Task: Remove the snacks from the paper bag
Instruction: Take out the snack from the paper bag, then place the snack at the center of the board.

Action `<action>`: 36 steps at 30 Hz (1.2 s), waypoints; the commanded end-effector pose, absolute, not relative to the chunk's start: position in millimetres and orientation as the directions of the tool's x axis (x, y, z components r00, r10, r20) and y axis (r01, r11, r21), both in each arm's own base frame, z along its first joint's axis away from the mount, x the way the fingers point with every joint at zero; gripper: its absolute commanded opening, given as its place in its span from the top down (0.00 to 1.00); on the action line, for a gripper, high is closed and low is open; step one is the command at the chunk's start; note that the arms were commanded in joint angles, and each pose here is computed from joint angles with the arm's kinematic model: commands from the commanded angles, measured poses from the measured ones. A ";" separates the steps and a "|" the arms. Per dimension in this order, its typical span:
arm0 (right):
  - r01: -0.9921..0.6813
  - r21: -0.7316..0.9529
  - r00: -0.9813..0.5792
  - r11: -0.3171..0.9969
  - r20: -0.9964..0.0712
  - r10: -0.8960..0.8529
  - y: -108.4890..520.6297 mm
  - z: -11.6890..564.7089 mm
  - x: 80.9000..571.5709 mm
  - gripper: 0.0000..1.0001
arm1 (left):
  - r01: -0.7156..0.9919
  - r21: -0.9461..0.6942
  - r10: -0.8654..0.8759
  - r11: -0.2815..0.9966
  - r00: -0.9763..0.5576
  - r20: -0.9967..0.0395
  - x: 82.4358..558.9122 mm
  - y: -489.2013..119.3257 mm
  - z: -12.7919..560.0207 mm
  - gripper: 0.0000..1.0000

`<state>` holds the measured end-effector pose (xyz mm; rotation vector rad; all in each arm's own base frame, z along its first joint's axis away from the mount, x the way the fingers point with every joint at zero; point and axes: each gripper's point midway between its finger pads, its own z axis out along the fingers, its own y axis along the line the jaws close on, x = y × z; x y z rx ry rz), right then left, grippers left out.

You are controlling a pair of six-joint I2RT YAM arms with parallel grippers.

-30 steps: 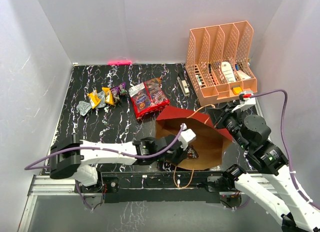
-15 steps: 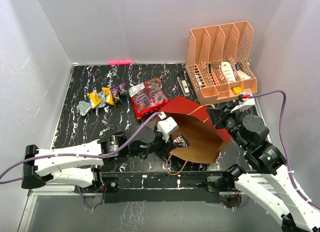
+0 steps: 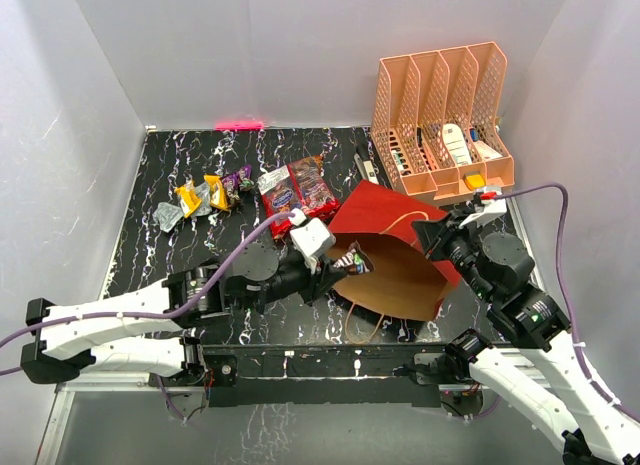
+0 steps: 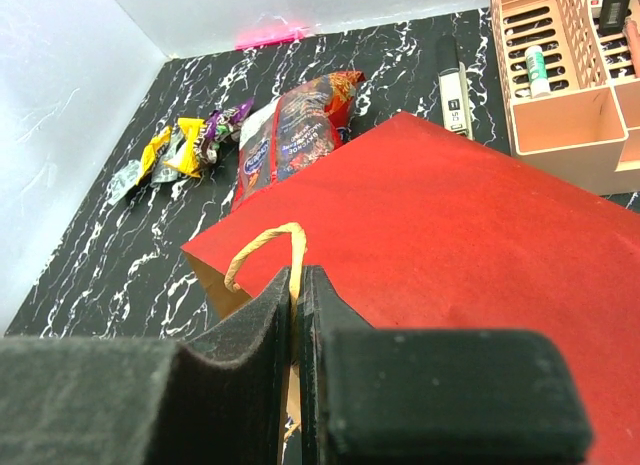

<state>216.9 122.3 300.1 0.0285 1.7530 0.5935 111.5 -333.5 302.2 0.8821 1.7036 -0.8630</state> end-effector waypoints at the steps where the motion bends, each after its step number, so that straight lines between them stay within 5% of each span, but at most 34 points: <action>1: -0.318 0.413 -0.211 0.853 -0.908 0.361 120.8 321.0 214.9 0.93 | 0.790 -0.025 0.081 0.613 -0.094 -0.992 144.1 -312.7 360.6 1.00; 8: -0.313 0.429 -0.209 0.848 -0.902 0.379 116.1 320.2 208.3 0.93 | 0.579 0.051 -0.028 0.814 0.127 -0.992 187.4 -274.0 436.9 1.00; 15: -0.323 0.442 -0.212 0.837 -0.896 0.391 116.9 323.7 204.6 0.93 | 0.289 0.144 0.066 0.946 0.264 -0.962 263.7 -240.0 443.8 1.00; 21: -0.337 0.453 -0.209 0.826 -0.891 0.403 117.6 329.4 201.4 0.93 | 0.011 0.179 0.178 0.984 0.059 -0.982 372.2 -177.7 375.8 1.00; 27: -0.342 0.467 -0.195 0.815 -0.884 0.425 116.8 334.0 199.8 0.93 | -0.246 0.091 0.053 0.965 -0.158 -0.986 432.3 -66.3 293.8 1.00; 36: -0.353 0.469 -0.196 0.810 -0.883 0.426 120.8 336.6 202.4 0.93 | -0.259 0.113 0.010 0.959 -0.366 -0.931 468.3 -23.6 197.9 1.00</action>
